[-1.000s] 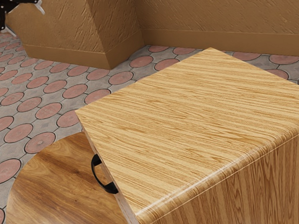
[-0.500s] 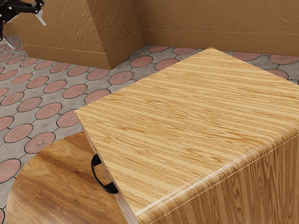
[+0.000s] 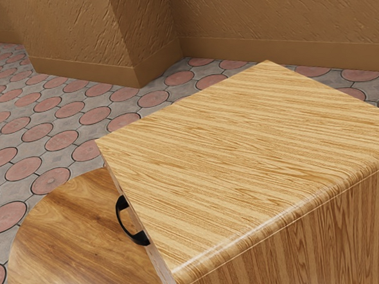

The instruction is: Pull the drawer handle with one arm to open the drawer

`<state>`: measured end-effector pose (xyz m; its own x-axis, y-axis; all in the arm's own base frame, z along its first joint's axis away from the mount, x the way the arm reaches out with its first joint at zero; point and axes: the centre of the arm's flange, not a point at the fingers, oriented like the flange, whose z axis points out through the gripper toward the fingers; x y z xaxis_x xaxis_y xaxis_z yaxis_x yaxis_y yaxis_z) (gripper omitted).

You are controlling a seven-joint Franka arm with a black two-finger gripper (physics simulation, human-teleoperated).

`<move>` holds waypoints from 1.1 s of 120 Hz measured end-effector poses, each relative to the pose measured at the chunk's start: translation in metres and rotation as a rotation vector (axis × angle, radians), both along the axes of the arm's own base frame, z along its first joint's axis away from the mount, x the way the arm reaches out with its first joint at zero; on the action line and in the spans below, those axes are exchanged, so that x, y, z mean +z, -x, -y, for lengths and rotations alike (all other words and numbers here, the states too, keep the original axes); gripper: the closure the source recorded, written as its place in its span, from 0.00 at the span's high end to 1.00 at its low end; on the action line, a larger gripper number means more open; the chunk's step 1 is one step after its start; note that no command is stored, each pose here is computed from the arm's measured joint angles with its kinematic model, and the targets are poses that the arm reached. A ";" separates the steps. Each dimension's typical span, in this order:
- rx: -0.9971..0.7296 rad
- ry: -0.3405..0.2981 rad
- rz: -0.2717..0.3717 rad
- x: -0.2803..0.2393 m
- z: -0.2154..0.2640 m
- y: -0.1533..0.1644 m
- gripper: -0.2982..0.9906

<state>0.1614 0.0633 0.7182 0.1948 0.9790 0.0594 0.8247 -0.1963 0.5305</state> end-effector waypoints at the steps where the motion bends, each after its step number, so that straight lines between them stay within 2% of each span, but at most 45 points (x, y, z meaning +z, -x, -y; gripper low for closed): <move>1: -0.004 0.000 0.002 0.000 0.002 0.002 0.76; 12: -0.058 0.005 0.000 -0.004 0.028 0.009 0.76; 36: -0.181 -0.001 -0.070 -0.018 0.073 0.023 0.77; 51: -0.290 -0.031 -0.146 -0.039 0.129 -0.008 0.77; 62: -0.347 -0.038 -0.169 -0.049 0.158 -0.025 0.77; 80: -0.410 -0.016 -0.143 -0.050 0.182 -0.035 0.77; 111: -0.427 0.046 -0.061 -0.035 0.189 -0.046 0.77; 132: -0.380 0.094 -0.063 -0.035 0.164 -0.086 0.77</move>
